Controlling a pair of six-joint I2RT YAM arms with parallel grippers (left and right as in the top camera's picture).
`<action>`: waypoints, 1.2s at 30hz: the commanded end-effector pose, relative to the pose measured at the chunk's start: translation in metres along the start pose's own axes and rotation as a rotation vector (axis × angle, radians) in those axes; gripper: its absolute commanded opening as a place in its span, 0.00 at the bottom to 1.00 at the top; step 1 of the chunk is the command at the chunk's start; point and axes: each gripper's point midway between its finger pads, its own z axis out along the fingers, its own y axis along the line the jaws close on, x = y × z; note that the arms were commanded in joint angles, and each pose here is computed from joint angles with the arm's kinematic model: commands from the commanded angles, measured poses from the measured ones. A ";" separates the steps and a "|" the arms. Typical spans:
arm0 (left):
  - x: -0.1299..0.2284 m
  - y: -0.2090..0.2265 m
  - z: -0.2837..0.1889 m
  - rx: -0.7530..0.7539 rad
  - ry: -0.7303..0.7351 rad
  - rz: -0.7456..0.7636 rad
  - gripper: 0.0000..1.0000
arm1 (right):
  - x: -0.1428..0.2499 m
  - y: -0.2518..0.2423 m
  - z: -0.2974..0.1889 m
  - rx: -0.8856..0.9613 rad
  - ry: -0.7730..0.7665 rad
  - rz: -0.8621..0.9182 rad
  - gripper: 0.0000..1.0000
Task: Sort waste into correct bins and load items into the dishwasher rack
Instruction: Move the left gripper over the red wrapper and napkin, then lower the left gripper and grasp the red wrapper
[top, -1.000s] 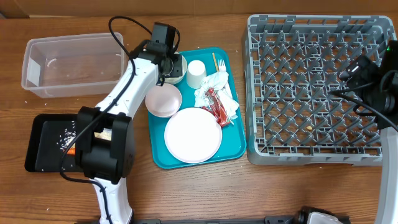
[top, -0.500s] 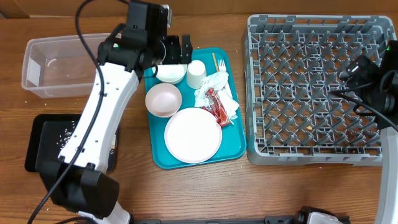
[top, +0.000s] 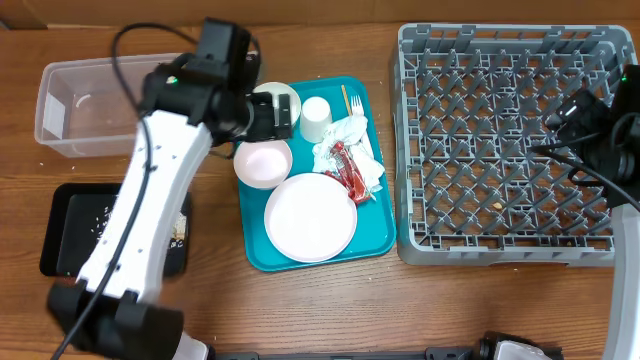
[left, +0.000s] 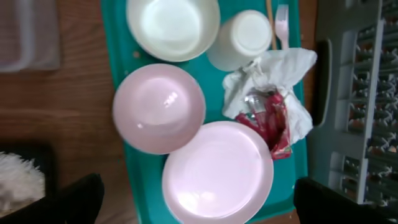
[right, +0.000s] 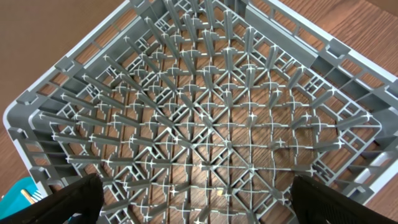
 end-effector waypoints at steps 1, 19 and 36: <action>0.003 0.029 -0.024 -0.101 -0.039 -0.054 1.00 | -0.003 0.001 -0.001 -0.006 -0.009 0.005 1.00; 0.029 -0.093 0.047 0.183 0.071 -0.086 1.00 | -0.003 0.001 -0.001 -0.006 -0.009 0.005 1.00; 0.060 -0.113 0.193 -0.056 0.115 -0.290 0.91 | -0.003 0.001 -0.001 -0.006 -0.009 0.005 1.00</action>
